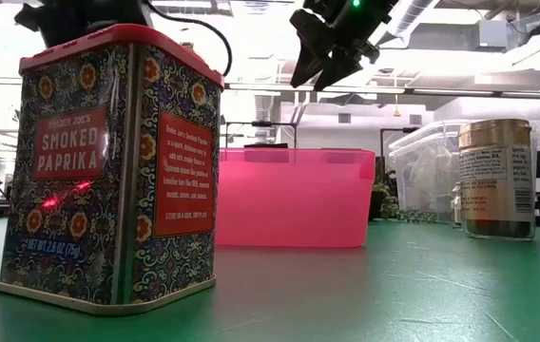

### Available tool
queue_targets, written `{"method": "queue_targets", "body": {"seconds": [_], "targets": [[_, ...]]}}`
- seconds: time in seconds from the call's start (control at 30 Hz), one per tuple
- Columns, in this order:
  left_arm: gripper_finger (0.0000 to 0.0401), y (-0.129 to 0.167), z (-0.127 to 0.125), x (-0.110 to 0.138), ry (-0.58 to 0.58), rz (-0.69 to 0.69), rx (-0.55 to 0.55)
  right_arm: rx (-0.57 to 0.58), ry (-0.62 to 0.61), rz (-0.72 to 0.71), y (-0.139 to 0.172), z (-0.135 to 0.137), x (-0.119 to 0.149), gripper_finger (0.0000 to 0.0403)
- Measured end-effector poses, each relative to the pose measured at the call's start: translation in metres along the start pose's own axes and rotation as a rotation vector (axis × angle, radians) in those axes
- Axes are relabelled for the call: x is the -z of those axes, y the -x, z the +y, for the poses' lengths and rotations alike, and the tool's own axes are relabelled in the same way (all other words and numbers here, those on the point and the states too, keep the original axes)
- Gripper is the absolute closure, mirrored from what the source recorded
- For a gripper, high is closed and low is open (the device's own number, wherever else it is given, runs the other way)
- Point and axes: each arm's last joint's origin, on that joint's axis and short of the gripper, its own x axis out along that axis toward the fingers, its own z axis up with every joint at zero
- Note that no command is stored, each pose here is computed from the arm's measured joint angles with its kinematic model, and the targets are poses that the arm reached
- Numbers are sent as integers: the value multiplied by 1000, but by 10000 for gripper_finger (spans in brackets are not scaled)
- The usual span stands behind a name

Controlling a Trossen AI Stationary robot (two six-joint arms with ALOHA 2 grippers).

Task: Sort spices by type
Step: Put the top red seasoning can into the orange bin

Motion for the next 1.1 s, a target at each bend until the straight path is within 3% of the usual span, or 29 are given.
{"method": "queue_targets", "body": {"seconds": [0.13, 0.3, 0.53, 0.77, 0.93, 1.1], "targets": [[128, -6, 0, -3, -70, 3, -4, 1, 3, 4, 0, 0, 1, 88], [205, -10, 3, -6, -92, 18, -20, 2, 3, 5, 0, 0, 1, 88], [205, -2, 14, -17, -89, 9, -45, 3, 6, 8, 0, 0, 1, 88], [205, 34, 35, -54, -84, -115, -84, 45, 27, 32, -1, -3, 5, 88], [205, 62, 56, -80, -32, -234, -132, 143, 34, 22, -7, -9, 11, 88], [205, 65, 72, -106, -35, -312, -176, 212, 10, 30, -23, -25, 27, 88]]}}
